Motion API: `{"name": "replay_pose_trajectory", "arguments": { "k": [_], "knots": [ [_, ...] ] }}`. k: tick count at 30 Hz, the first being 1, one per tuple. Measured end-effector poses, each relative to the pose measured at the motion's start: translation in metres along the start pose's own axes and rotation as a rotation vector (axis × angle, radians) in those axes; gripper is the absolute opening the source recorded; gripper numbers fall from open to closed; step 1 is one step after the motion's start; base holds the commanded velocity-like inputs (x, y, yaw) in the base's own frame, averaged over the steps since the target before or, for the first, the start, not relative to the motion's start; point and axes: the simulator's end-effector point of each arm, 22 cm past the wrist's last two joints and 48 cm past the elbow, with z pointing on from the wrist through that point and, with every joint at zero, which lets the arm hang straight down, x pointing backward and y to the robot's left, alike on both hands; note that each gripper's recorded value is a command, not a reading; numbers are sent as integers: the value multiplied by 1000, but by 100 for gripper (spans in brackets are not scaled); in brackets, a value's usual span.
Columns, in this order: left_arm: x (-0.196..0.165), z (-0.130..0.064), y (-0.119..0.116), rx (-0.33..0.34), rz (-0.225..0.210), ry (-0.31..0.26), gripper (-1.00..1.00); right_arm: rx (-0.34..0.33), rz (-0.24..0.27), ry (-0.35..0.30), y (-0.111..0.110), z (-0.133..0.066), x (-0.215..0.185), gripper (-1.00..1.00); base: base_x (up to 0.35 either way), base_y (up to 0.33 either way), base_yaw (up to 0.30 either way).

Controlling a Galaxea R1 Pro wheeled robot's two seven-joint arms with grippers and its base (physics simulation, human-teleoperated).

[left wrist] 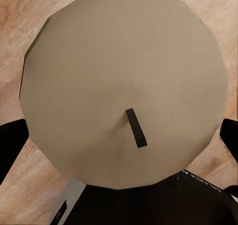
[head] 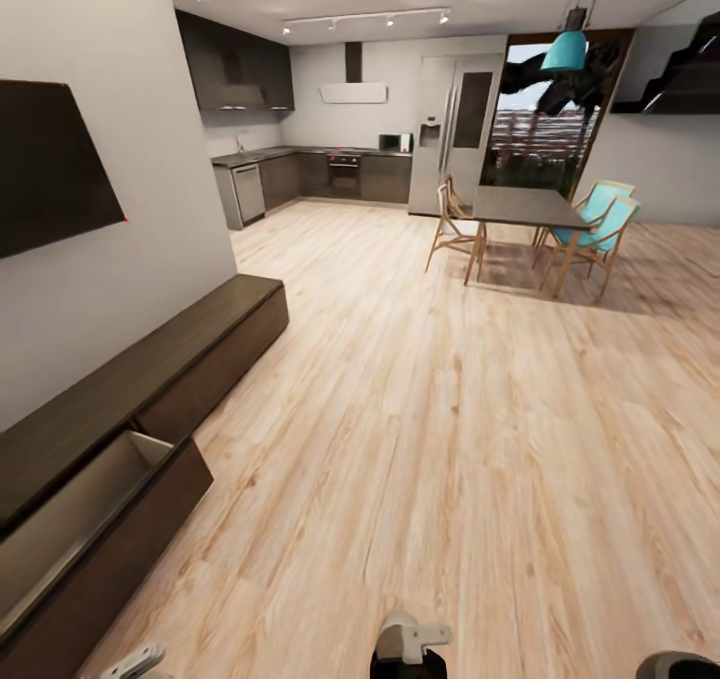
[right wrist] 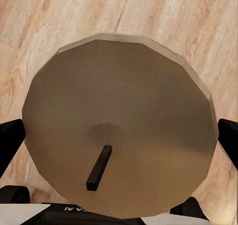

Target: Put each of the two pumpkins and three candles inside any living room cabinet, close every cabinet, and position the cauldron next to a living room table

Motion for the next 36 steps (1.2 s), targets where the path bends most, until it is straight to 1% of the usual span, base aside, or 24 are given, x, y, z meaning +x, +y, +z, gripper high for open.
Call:
{"name": "replay_pose_trajectory", "arguments": {
  "k": [18,36],
  "knots": [
    [-1,0,0,-1,0,-4,-100,1,-1,2,0,0,1,-100,212,-194,292],
    [0,0,-1,1,0,-3,-100,-1,-2,2,1,0,1,-100,19,-24,292]
  ]
}}
